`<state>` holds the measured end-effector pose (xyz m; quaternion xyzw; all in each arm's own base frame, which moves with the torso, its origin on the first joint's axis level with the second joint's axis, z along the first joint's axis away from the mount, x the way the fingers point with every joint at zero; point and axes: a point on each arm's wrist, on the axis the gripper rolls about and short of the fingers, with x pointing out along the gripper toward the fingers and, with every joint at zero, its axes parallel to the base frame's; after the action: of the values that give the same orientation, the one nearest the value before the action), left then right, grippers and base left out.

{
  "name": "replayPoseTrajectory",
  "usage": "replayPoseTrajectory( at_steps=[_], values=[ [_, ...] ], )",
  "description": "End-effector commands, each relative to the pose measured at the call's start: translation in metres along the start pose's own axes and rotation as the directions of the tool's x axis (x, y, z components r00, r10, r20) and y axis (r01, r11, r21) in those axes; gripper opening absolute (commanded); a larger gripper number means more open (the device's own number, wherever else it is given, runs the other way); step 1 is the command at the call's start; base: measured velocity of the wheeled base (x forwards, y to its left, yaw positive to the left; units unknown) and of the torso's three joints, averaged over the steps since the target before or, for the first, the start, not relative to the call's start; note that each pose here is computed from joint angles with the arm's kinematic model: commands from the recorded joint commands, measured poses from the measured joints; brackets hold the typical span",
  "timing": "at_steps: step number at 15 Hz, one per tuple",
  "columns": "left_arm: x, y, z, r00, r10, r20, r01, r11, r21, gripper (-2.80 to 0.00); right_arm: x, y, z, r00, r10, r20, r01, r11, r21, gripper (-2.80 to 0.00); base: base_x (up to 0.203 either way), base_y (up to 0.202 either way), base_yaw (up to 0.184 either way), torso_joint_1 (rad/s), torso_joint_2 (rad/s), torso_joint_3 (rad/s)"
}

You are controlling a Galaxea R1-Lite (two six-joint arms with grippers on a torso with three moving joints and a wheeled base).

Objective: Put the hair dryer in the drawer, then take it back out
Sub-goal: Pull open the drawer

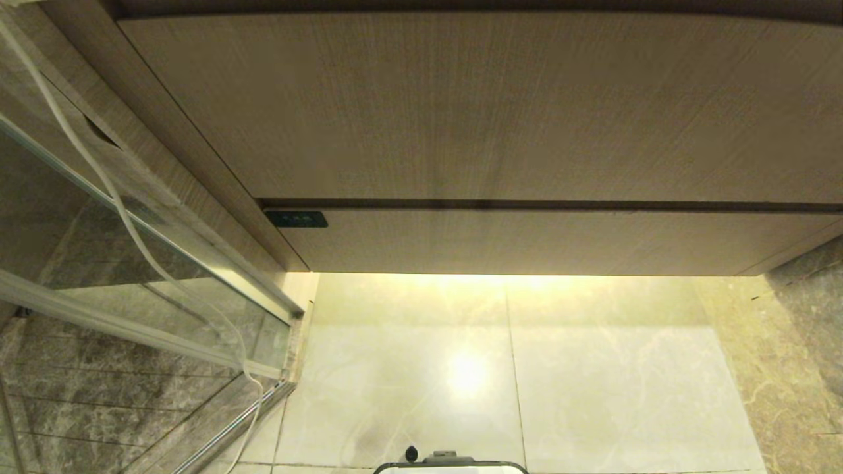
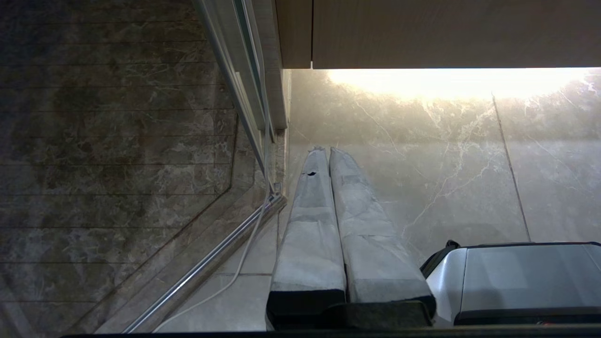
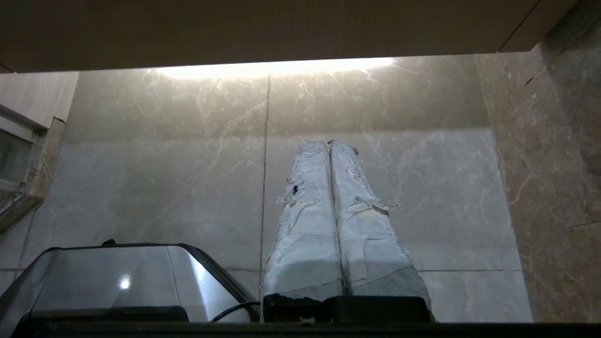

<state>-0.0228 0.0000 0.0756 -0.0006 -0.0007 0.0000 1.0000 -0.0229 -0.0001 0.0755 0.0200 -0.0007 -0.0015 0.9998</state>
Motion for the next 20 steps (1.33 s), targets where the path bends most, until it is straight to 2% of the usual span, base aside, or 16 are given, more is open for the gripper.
replayPoseTrajectory(
  at_steps=[1, 3, 5, 6, 8, 9, 11, 13, 14, 16, 17, 20],
  values=[
    [0.000, 0.000, 0.000, 1.000, 0.000, -0.001, 0.000, 1.000, 0.000, -2.80, 0.000, 0.000, 0.000, 1.000, 0.008, 0.003, -0.008, 0.999, -0.036, -2.80, 0.000, 0.000, 0.000, 0.000, 0.00, 0.000],
    [0.000, 0.000, 0.000, 1.000, 0.000, 0.000, 0.000, 1.000, 0.000, -2.80, -0.006, 0.002, 0.020, 0.997, 0.047, 0.059, -0.043, 0.996, -0.073, -2.80, 0.000, 0.000, 0.000, 0.000, 0.00, 0.000],
    [0.000, 0.000, 0.000, 1.000, 0.000, 0.000, 0.000, 1.000, 0.000, -2.80, -0.023, 0.005, 0.073, 0.984, 0.108, 0.141, -0.094, 0.990, -0.101, -2.80, 0.000, 0.000, 0.000, 0.000, 0.00, 0.000],
    [0.000, 0.000, 0.000, 1.000, 0.000, 0.000, 0.000, 1.000, 0.000, -2.80, -0.032, 0.007, 0.105, 0.980, 0.132, 0.152, -0.114, 0.986, -0.120, -2.80, 0.000, 0.000, 0.000, 0.000, 0.00, 0.000],
    [0.000, 0.000, 0.000, 1.000, 0.000, 0.000, 0.000, 1.000, 0.000, -2.80, -0.034, 0.010, 0.159, 0.984, 0.164, 0.066, -0.151, 0.976, -0.159, -2.80, 0.000, 0.000, 0.000, 0.000, 0.00, 0.000],
    [0.000, 0.000, 0.000, 1.000, 0.000, -0.002, 0.000, 1.000, 0.000, -2.80, -0.025, 0.011, 0.178, 0.983, 0.175, -0.045, -0.180, 0.968, -0.176, -2.80, 0.000, 0.000, 0.000, 0.000, 0.00, 0.000],
    [0.000, 0.000, 0.000, 1.000, 0.000, -0.001, 0.000, 1.000, 0.000, -2.80, 0.003, 0.013, 0.204, 0.949, 0.193, -0.248, -0.243, 0.951, -0.189, -2.80, 0.000, 0.000, 0.000, 0.000, 0.00, 0.000],
    [0.000, 0.000, 0.000, 1.000, 0.000, 0.000, 0.000, 1.000, 0.000, -2.80, 0.045, 0.014, 0.213, 0.880, 0.196, -0.432, -0.310, 0.926, -0.213, -2.80, 0.000, 0.000, 0.000, 0.000, 0.00, 0.000],
    [0.000, 0.000, 0.000, 1.000, 0.000, 0.001, 0.000, 1.000, 0.000, -2.80, 0.064, 0.013, 0.212, 0.844, 0.182, -0.504, -0.346, 0.904, -0.252, -2.80, 0.000, 0.000, 0.000, 0.000, 0.00, 0.000],
    [0.000, 0.000, 0.000, 1.000, 0.000, -0.001, 0.000, 1.000, 0.000, -2.80, 0.098, 0.012, 0.201, 0.764, 0.138, -0.631, -0.429, 0.839, -0.335, -2.80, 0.000, 0.000, 0.000, 0.000, 0.00, 0.000],
    [0.000, 0.000, 0.000, 1.000, 0.000, 0.000, 0.000, 1.000, 0.000, -2.80, 0.111, 0.012, 0.195, 0.725, 0.126, -0.677, -0.463, 0.817, -0.344, -2.80, 0.000, 0.000, 0.000, 0.000, 0.00, 0.000],
    [0.000, 0.000, 0.000, 1.000, 0.000, 0.000, 0.000, 1.000, 0.000, -2.80, 0.154, 0.012, 0.171, 0.595, 0.120, -0.795, -0.542, 0.790, -0.286, -2.80, 0.000, 0.000, 0.000, 0.000, 0.00, 0.000]
  ],
)
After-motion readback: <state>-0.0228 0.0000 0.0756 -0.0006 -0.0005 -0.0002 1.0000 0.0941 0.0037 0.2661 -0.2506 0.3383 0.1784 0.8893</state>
